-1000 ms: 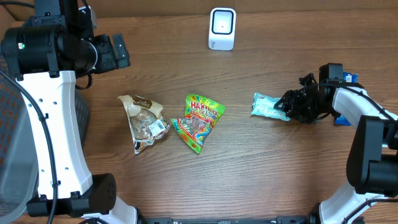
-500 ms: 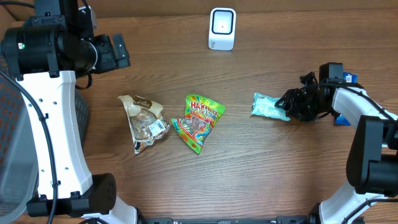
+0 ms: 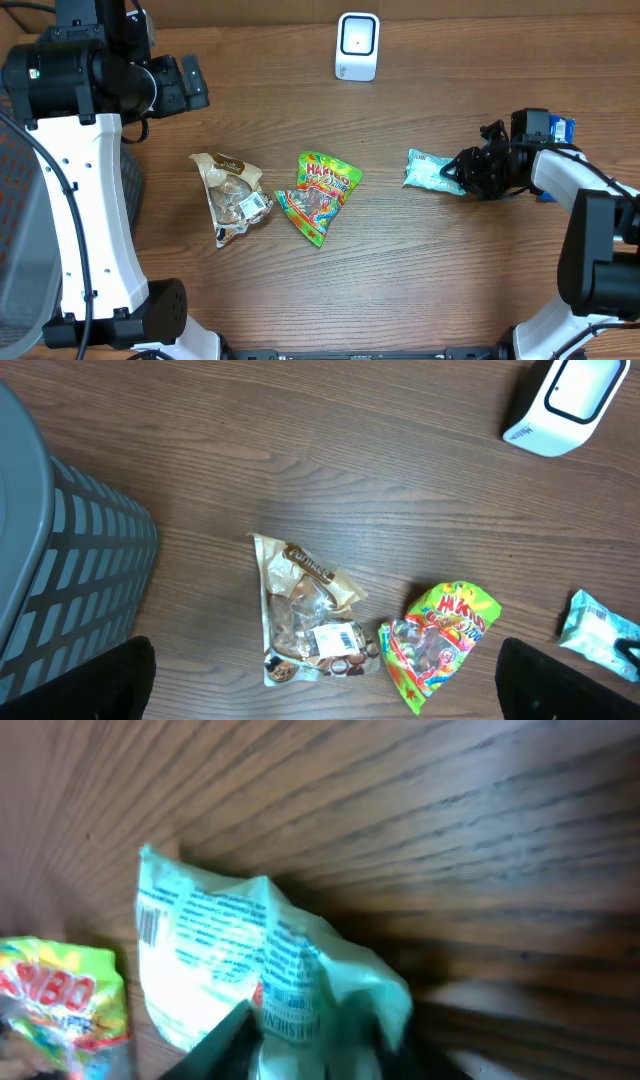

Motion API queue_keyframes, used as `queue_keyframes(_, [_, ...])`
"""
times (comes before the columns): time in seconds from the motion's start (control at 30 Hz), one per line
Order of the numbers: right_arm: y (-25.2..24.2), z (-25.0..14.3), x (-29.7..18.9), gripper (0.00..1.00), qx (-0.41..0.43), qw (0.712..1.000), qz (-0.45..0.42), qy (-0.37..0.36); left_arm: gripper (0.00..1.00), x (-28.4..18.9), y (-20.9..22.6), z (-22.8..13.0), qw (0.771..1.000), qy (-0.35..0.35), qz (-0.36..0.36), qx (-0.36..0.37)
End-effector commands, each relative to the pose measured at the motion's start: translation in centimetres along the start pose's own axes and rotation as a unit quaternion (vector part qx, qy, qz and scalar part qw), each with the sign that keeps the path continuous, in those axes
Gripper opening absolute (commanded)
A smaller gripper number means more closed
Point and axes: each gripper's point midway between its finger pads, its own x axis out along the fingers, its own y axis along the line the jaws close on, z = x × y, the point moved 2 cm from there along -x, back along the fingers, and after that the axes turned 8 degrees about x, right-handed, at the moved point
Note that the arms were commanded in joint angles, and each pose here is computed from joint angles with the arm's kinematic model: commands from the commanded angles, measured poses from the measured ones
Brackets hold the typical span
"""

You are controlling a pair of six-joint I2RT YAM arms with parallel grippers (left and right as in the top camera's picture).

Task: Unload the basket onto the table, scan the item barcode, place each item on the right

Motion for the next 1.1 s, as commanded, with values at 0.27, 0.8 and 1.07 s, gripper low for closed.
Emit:
queue_keyframes(0.27, [5.9,-0.4,-1.4,0.04,-0.067,0.984,0.165,0.028,1.0,-0.7,-0.3,-0.1,1.0,-0.008,-0.007,-0.007])
queue_keyframes(0.8, [16.5,2.0,-11.2,0.04,-0.197,0.963,0.164,-0.081,1.0,-0.7,-0.3,-0.1,1.0,-0.008,-0.007,-0.007])
queue_keyframes(1.07, [19.6,1.2,-11.3,0.04,-0.25,0.956,0.049,-0.144,1.0,-0.7,-0.3,-0.1,1.0,-0.008,-0.007,-0.007])
